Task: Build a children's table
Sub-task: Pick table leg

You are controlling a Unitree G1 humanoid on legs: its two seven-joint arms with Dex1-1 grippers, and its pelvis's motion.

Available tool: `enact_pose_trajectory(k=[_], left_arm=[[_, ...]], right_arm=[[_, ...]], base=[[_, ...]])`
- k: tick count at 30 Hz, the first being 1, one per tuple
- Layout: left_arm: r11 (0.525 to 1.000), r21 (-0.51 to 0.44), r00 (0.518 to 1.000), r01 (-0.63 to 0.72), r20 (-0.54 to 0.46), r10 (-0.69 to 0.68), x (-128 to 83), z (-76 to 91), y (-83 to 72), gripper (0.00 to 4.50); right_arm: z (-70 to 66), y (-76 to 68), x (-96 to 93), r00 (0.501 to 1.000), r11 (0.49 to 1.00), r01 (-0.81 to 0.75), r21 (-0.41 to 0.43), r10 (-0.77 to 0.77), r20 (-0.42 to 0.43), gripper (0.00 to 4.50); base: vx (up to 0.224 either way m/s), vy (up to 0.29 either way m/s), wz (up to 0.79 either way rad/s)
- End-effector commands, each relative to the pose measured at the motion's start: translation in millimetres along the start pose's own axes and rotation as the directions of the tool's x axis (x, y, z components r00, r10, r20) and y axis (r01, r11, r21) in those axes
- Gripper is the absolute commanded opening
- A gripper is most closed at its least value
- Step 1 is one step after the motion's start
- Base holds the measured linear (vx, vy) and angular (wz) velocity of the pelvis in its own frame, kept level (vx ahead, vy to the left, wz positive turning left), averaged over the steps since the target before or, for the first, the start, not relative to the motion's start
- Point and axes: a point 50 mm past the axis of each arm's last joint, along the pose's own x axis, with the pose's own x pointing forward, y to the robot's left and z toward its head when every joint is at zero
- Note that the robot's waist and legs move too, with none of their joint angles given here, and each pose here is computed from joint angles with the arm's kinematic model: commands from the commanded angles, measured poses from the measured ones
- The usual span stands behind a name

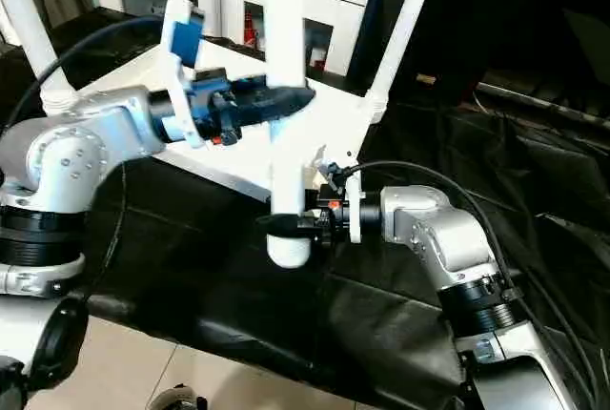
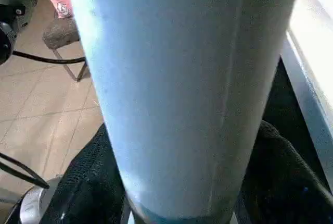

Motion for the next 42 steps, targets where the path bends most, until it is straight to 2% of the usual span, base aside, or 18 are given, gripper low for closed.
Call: enact_pose_trajectory(k=[1,4,11,21,23,24,25,27,29,32,34,35,37,40,42], left_arm=[[0.999,0.024,0.999,0.040,-0.005,-0.040,6,3.9,-5.9,1.73],[0.999,0.024,0.999,0.040,-0.006,-0.039,6,3.6,-5.8,1.73],[0.999,0.026,0.999,0.045,-0.017,-0.044,4,2.2,-6.4,1.73],[0.998,0.028,0.999,0.048,-0.024,-0.048,4,1.6,-6.4,1.73],[0.999,0.044,0.999,0.031,-0.030,-0.030,5,0.9,-4.8,2.29],[1.000,0.001,1.000,0.016,-0.017,-0.016,6,1.7,-2.5,2.43],[0.999,-0.047,1.000,-0.003,0.025,0.004,7,5.8,1.4,2.45],[0.999,-0.052,0.999,-0.008,0.048,0.010,7,8.2,2.8,2.66],[1.000,-0.017,0.998,-0.020,0.061,0.021,8,10.4,3.3,2.86],[0.999,0.014,0.997,-0.043,0.061,0.042,9,9.8,2.9,2.88],[0.998,-0.001,0.989,-0.060,0.137,0.059,10,14.4,3.7,2.88],[0.998,-0.001,0.989,-0.060,0.137,0.059,10,14.4,3.7,2.88],[0.997,-0.024,0.964,-0.077,0.255,0.080,11,21.6,5.2,2.88],[0.990,-0.086,0.865,-0.109,0.482,0.137,10,32.6,7.2,2.88],[0.985,-0.134,0.810,-0.109,0.562,0.166,8,33.8,8.3,2.88]], right_arm=[[4.4,0.4,-3.2,1.000,0.999,-0.006,-0.032,0.006,0.000,2.81],[4.9,0.3,-3.5,1.000,1.000,-0.009,-0.027,0.009,0.006,2.81],[5.0,1.2,-4.8,1.000,1.000,-0.023,-0.020,0.023,0.005,2.06],[5.4,1.9,-5.0,0.999,0.999,-0.039,-0.015,0.039,0.007,1.95],[5.3,2.2,-4.3,0.999,0.999,-0.039,-0.015,0.039,0.009,1.95],[5.2,2.2,-3.7,0.999,0.999,-0.036,-0.016,0.036,0.013,1.95],[5.8,1.7,-2.9,0.999,1.000,-0.020,-0.019,0.021,0.033,1.94],[6.2,1.2,-2.6,0.999,1.000,-0.010,-0.020,0.011,0.045,1.93],[8.9,-0.4,-2.0,0.997,1.000,0.017,-0.019,-0.016,0.081,1.93],[12.4,-2.3,-2.0,0.992,0.999,0.040,-0.016,-0.038,0.120,1.93],[17.0,-4.0,-2.6,0.985,0.998,0.060,-0.011,-0.057,0.164,1.93],[17.0,-4.0,-2.6,0.985,0.998,0.060,-0.011,-0.057,0.164,1.93],[22.9,-6.5,-3.6,0.970,0.996,0.090,0.003,-0.088,0.227,1.93],[32.9,-10.6,-5.1,0.925,0.990,0.133,0.053,-0.143,0.351,1.93],[38.8,-13.0,-6.6,0.883,0.983,0.158,0.097,-0.184,0.432,1.93]], base=[[0.000,0.000,0.00],[0.000,0.000,0.00],[0.000,0.000,0.00],[0.000,0.000,0.00],[0.000,0.000,0.00],[0.000,0.000,0.00],[0.000,0.000,0.00],[0.000,0.000,0.00],[0.000,0.000,0.00],[0.000,0.000,0.00],[0.000,0.000,0.00],[0.000,0.000,0.00],[0.000,0.000,0.00],[0.000,0.000,0.00],[0.000,0.000,0.00]])
